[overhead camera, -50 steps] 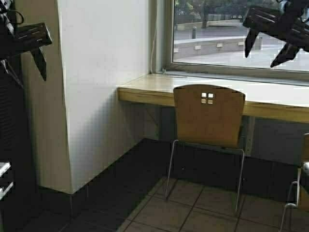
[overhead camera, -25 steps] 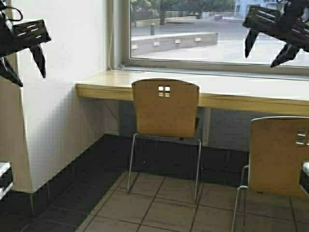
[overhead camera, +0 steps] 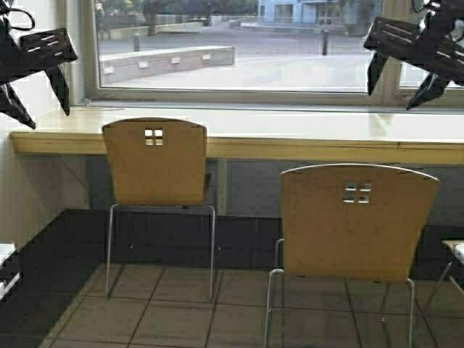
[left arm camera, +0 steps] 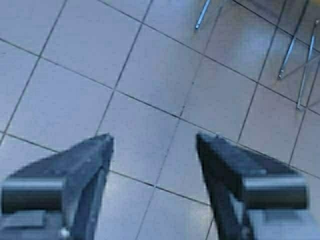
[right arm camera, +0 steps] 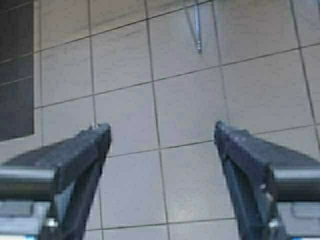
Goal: Push the chairs under the table
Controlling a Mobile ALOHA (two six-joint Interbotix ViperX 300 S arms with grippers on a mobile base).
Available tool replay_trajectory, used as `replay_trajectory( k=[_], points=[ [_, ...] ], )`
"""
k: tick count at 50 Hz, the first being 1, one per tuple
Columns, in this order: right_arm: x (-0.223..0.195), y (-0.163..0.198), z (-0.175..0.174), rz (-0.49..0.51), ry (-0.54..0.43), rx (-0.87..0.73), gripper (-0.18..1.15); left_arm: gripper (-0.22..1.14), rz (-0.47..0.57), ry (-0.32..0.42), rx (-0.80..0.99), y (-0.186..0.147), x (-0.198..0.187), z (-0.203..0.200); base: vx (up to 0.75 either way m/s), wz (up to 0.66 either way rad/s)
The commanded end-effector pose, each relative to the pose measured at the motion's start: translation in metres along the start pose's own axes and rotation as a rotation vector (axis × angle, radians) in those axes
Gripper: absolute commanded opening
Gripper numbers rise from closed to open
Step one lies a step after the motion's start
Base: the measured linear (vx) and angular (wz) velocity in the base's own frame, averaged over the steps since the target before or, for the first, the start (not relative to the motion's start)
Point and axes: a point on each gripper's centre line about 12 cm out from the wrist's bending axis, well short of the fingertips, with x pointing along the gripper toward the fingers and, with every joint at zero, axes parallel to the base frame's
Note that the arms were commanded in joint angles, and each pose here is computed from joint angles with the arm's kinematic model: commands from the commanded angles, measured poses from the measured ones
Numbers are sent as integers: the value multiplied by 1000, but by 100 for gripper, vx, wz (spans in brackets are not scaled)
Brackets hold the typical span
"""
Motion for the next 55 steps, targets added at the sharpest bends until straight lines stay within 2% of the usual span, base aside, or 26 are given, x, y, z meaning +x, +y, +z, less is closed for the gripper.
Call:
replay_trajectory(
  k=[1, 23, 45, 55],
  points=[
    [-3, 6, 11, 14, -32, 0, 95, 87, -12, -33, 1, -4, -4, 10, 5, -36],
    [-4, 7, 13, 19, -26, 10, 95, 87, -16, -28, -9, -5, -5, 10, 8, -30],
    [-2, 8, 11, 20, -20, 16, 95, 86, -16, -6, -33, -4, -1, 6, 16, -7],
    [6, -1, 1, -1, -9, 44, 95, 86, -52, 84, -47, -28, 25, -9, 22, 11]
  ],
)
